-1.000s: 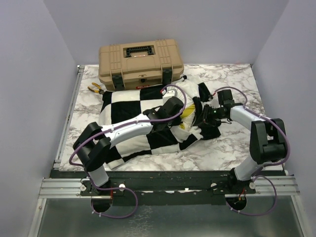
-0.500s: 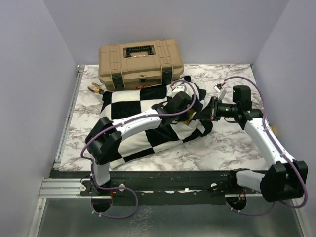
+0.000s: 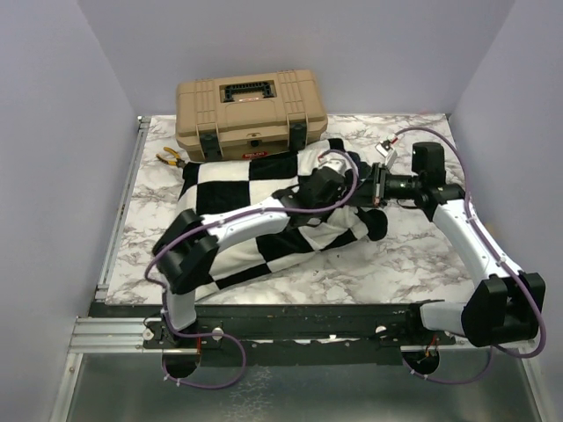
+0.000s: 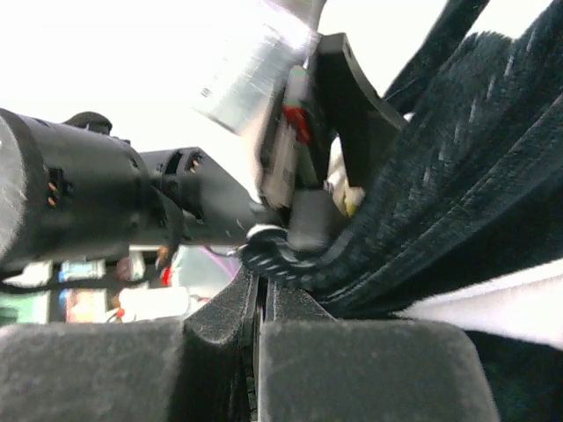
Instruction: Put the pillow into the pillowcase
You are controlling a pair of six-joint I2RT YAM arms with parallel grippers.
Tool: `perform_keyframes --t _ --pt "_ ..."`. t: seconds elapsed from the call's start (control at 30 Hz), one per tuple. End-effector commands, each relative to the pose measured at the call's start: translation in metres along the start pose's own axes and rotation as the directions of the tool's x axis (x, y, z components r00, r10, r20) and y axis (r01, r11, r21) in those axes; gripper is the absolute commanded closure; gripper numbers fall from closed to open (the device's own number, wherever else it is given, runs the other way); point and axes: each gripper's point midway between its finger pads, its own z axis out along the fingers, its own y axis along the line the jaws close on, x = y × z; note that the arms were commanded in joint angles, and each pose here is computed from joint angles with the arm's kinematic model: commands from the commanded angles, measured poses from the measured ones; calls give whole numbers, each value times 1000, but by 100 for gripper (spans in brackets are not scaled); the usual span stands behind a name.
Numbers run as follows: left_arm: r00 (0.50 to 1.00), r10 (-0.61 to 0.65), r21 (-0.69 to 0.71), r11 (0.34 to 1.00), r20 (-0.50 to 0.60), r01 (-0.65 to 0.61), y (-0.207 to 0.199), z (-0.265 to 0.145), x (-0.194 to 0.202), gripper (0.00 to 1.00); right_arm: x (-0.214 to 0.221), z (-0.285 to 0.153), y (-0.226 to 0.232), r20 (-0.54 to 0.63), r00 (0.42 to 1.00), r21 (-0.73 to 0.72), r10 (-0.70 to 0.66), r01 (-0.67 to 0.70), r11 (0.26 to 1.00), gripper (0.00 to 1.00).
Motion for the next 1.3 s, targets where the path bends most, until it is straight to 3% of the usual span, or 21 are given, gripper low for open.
perform_keyframes --t 0.0,0.1,0.3,0.43,0.53,0.63,0.77,0.93,1.0,1.1,1.27 --pt "982 -41 -25 999 186 46 17 -88 -53 5 -29 1 24 40 996 -76 -74 77 994 100" --pt "968 -90 -105 988 233 117 61 -135 -75 1 -35 6 23 39 997 -96 -65 69 993 100" --pt "996 3 -416 909 85 33 151 -195 -51 1 -42 7 26 38 997 -117 -72 76 990 100" --pt "1000 11 -555 832 28 6 190 -225 -39 1 -42 8 29 36 997 -144 -62 67 987 100" --pt "999 30 -572 820 -10 -31 199 -232 -33 1 -43 8 35 31 998 -184 -62 67 981 100" --pt "1000 11 -438 899 26 1 174 -218 -41 1 -44 8 40 27 997 -204 -74 78 976 100" --pt "985 -70 -126 988 159 90 113 -204 -70 1 -44 6 43 31 996 -202 -79 84 976 100" --pt "932 -248 282 944 265 171 43 -198 -111 4 -44 4 50 32 996 -222 -82 87 971 100" --pt "928 -294 333 920 230 208 36 -185 -111 13 -46 3 54 36 996 -236 -86 92 967 100" --pt "943 -304 332 910 132 247 32 -152 -93 42 -50 1 61 50 995 -246 -91 101 964 100" --pt "959 -283 347 898 -16 271 -1 -92 -48 68 -60 -1 72 78 992 -275 -97 115 955 100"
